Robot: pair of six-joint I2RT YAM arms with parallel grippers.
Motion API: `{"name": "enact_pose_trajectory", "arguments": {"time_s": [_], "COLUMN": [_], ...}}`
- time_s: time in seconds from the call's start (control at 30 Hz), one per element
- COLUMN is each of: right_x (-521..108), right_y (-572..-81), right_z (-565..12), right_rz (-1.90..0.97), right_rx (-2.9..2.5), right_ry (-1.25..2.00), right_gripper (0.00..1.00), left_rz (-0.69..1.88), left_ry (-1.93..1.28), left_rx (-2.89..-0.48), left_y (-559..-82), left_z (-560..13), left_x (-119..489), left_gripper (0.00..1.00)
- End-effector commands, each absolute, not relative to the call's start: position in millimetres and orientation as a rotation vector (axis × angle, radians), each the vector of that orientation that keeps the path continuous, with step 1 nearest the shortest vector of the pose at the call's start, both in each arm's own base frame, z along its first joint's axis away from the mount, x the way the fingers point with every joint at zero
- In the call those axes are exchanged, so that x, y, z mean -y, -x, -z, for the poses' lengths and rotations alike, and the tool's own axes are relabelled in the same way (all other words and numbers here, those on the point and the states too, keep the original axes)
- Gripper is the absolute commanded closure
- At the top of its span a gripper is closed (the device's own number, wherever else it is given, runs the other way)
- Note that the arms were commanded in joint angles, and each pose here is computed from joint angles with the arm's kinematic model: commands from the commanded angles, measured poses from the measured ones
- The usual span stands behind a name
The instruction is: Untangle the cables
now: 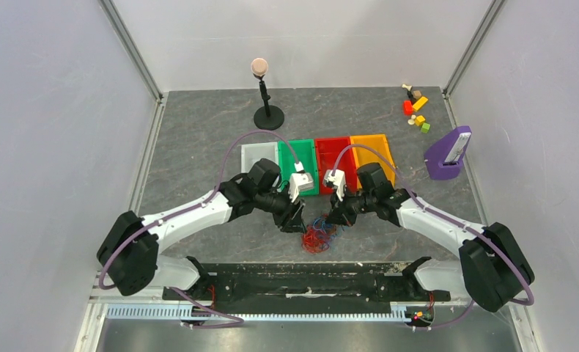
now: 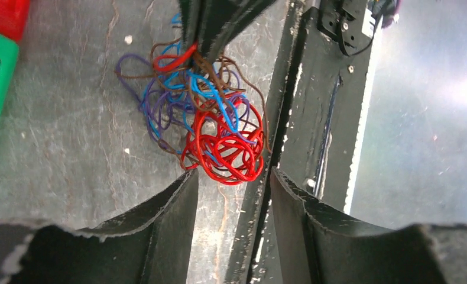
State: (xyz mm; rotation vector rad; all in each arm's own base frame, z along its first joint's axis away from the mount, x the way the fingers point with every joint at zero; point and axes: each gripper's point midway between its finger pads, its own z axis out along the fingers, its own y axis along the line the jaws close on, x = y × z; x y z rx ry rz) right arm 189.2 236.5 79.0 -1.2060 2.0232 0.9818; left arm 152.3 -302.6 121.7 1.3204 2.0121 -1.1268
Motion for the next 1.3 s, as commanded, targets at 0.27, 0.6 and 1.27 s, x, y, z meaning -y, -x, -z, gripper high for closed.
{"name": "enact_pose_trajectory", "arguments": {"time_s": [0.27, 0.6, 1.27], "right_x": [-240, -244, -185], "right_y": [-190, -192, -211], "right_z": [-79, -82, -3], "right_rz": [-0.995, -1.02, -0.557], "right_rx": [-2.015, -2.015, -2.395], "right_ry": [1.174, 1.153, 1.208], "right_gripper": [1.0, 1.0, 1.0], "left_rz": [1.213, 1.231, 1.314], "left_ry": [-0.889, -0.844, -1.033], "left_rx": [-2.341, -2.387, -1.921], "left_y": [-152, -151, -125], "left_z": [-112, -103, -240], "left_x": [307, 312, 294], "left_gripper": [0.5, 0.54, 0.98]}}
